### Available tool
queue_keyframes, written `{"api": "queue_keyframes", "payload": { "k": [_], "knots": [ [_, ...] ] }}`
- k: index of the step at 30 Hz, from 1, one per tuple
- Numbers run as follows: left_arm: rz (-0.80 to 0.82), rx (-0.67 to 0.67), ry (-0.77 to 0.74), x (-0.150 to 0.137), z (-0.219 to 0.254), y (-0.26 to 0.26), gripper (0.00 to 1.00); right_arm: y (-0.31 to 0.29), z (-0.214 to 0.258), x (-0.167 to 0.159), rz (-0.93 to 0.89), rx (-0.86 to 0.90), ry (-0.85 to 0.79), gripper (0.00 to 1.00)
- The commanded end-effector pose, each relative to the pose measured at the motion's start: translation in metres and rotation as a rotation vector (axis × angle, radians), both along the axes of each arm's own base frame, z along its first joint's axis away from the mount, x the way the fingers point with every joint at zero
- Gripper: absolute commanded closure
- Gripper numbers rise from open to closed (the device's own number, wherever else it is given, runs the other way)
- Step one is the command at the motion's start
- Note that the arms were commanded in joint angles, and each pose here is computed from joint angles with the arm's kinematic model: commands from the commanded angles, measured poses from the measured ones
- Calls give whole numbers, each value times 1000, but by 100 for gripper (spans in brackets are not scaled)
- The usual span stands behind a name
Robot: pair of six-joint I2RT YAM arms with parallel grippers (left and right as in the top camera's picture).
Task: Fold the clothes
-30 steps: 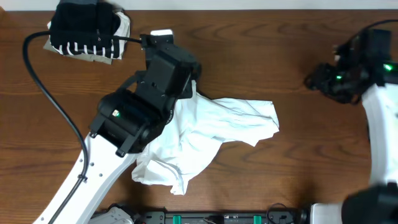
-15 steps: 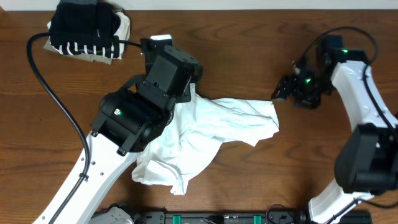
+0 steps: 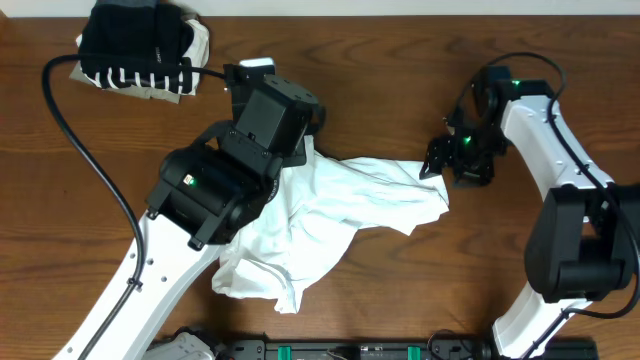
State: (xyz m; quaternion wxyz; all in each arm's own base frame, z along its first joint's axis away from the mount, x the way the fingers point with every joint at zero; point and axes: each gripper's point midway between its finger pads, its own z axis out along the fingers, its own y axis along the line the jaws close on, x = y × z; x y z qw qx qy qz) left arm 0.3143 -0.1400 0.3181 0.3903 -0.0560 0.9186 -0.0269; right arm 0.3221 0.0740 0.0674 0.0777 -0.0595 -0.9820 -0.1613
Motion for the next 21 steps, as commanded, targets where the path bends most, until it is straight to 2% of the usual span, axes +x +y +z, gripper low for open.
{"api": "queue_keyframes", "payload": {
  "k": [1,6,13,21],
  "knots": [
    [24,-1,-19,2,7,4,94,-9,-12,-10,-18,-68,32,28],
    [24,-2,-19,2,7,3,94,-7,-31,-22,-16,-56,54,29],
    [24,-2,-20,2,7,3,93,14,-44,-27,26,82,23,32],
    [24,-3,-20,2,7,3,94,22,-52,-35,57,78,28,48]
  ]
}}
